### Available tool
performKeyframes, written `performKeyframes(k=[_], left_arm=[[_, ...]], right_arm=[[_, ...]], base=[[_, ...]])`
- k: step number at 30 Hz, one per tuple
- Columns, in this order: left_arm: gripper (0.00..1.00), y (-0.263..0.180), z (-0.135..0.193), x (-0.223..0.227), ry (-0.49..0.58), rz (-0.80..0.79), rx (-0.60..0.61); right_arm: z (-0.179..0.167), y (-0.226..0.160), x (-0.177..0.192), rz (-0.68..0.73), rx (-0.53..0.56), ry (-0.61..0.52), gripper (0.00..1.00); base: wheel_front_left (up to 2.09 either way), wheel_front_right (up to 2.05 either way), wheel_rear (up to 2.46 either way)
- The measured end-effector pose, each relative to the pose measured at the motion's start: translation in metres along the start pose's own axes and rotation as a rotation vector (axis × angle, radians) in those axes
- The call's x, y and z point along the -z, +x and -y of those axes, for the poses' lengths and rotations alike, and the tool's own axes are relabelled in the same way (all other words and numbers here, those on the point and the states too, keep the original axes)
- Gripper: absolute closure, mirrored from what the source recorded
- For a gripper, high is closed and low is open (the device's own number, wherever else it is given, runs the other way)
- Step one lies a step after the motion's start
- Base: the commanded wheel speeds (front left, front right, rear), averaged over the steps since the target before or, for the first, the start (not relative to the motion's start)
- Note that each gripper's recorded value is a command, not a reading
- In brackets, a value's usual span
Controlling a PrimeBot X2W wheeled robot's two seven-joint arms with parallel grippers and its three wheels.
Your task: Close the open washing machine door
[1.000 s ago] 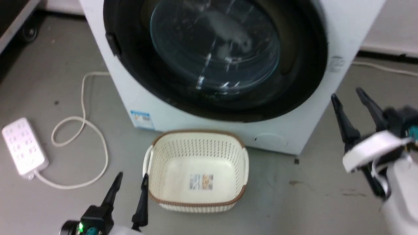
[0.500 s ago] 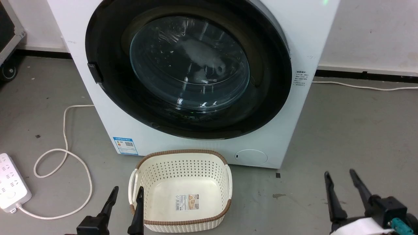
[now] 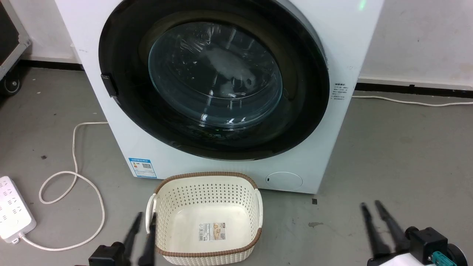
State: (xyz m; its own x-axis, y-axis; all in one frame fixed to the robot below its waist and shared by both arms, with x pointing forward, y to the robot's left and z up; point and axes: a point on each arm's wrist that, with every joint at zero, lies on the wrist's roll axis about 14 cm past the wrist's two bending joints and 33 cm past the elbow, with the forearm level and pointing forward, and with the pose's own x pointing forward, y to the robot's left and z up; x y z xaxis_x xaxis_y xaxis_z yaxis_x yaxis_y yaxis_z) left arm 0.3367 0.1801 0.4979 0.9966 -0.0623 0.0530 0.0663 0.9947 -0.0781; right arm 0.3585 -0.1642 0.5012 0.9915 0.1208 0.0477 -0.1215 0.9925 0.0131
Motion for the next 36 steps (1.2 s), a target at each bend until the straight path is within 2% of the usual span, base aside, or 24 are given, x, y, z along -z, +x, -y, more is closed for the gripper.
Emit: performKeyframes(k=[36], left_arm=[[1.00,0.0081,0.0015,-0.0024,0.035,-0.032,-0.007]], right_arm=[[-0.0002,0.0022,-0.0026,-0.028,-0.002,-0.014,1.00]], base=[[0.00,0.00,0.00]])
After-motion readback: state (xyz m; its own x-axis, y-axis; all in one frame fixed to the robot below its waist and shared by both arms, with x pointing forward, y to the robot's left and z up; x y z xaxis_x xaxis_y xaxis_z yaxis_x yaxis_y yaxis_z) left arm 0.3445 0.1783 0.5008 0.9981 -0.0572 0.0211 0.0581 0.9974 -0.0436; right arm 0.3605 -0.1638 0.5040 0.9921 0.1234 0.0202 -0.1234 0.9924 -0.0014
